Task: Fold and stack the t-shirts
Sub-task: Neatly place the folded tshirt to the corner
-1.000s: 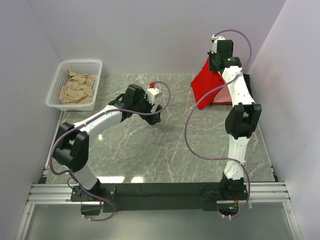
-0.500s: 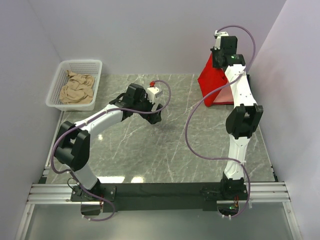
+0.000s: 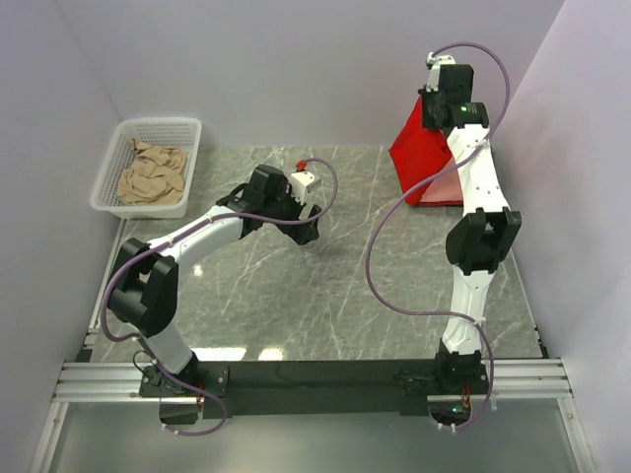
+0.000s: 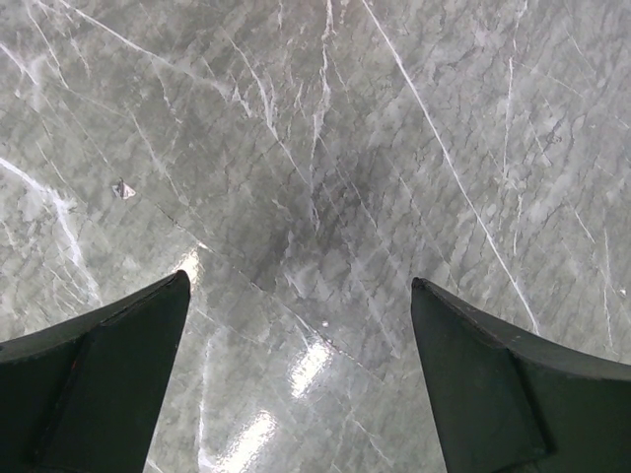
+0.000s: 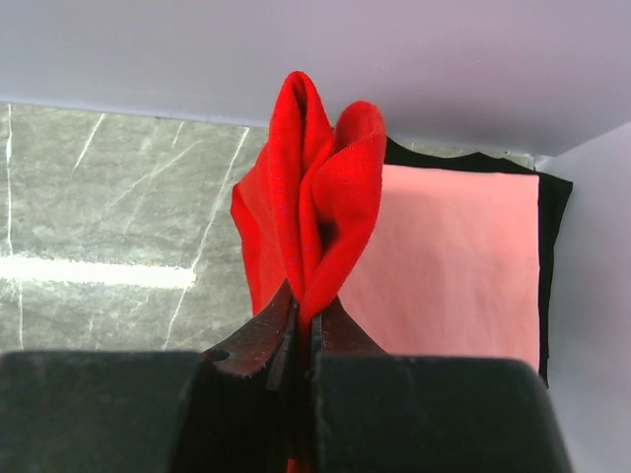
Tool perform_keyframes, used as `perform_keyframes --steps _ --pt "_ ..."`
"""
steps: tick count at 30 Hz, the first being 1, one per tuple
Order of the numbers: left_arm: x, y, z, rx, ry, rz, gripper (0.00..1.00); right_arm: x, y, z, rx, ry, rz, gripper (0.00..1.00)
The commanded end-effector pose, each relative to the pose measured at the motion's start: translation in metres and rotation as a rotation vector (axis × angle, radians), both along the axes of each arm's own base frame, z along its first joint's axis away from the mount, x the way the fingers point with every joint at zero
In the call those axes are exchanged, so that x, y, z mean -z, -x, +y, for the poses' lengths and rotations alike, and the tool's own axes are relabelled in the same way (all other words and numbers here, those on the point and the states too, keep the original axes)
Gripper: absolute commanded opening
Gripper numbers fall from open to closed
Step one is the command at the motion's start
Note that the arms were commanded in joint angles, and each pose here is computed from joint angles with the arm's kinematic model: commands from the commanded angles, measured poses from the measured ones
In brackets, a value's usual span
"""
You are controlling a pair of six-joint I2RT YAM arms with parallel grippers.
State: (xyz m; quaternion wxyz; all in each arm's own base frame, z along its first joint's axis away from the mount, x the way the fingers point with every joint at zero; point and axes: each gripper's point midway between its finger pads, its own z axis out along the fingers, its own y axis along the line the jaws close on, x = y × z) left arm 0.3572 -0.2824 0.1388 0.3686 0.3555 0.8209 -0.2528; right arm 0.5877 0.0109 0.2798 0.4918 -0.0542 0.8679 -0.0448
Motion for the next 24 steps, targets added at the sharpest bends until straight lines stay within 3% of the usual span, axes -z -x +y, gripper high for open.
perform_keyframes --steps 1,15,24 --pt "-0.017 -0.004 -0.009 0.016 0.042 -0.037 1.0 -0.079 0.015 -0.008 0.018 -0.004 -0.166 0.0" --pt "-0.02 -0.008 -0.017 0.047 0.053 -0.042 1.0 -0.105 0.022 -0.011 0.013 0.025 -0.217 0.0" --pt "-0.019 -0.014 -0.022 0.047 0.055 -0.026 1.0 -0.091 0.019 -0.02 0.016 0.04 -0.182 0.0"
